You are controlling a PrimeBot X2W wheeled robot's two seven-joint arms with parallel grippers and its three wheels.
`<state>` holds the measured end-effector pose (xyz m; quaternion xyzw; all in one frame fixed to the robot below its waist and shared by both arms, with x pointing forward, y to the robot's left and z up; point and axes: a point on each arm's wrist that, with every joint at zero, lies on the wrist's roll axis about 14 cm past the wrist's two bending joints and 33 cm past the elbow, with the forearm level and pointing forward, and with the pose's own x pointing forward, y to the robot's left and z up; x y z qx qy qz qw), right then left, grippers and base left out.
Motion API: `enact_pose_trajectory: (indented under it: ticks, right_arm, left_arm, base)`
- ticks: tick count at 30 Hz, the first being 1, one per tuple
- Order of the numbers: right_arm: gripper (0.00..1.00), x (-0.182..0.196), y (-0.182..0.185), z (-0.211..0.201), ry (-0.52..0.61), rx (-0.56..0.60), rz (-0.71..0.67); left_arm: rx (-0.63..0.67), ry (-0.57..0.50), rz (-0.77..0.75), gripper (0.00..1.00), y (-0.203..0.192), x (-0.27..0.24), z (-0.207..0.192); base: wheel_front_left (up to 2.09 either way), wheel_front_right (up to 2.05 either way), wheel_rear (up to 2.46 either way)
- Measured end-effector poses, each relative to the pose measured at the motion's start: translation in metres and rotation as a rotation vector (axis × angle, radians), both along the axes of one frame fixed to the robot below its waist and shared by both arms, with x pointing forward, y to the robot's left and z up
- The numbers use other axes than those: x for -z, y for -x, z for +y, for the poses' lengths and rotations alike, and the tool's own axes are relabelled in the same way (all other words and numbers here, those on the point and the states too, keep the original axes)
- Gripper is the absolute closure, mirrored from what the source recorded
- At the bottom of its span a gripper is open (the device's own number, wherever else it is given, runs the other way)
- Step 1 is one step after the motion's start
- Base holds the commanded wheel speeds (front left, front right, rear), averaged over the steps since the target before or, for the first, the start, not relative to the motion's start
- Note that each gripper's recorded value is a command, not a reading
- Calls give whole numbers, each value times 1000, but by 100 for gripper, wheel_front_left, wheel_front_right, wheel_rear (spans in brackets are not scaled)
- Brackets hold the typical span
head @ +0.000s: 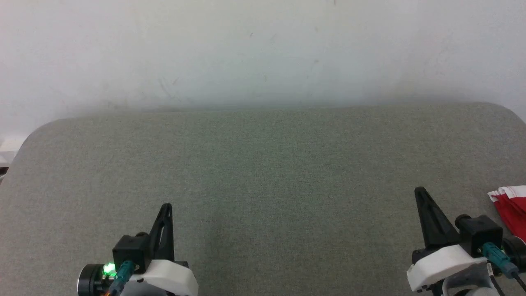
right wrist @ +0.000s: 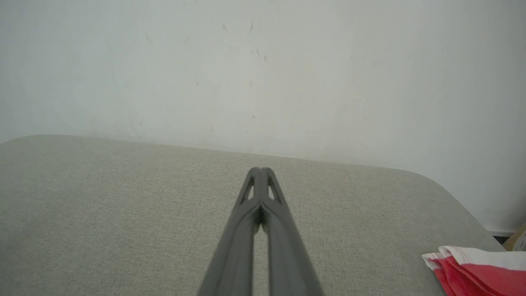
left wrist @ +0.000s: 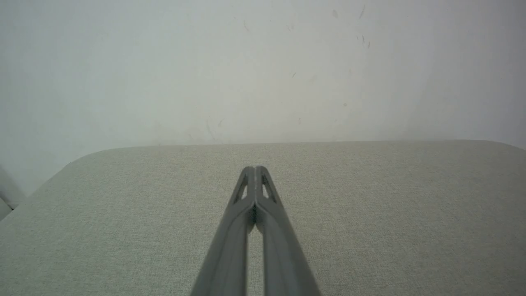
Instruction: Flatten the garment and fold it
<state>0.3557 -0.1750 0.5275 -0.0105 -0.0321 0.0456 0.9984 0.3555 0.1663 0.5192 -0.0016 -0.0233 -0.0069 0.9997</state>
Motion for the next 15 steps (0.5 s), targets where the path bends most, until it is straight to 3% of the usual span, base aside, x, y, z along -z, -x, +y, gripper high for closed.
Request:
enact_pose_trajectory:
  ticks: [15]
  right_arm:
    - [100,2,-3,3,10,-9,23]
  left_arm:
    - [-3,-14,24,100,-2,2,3]
  base:
    - [0,0,0]
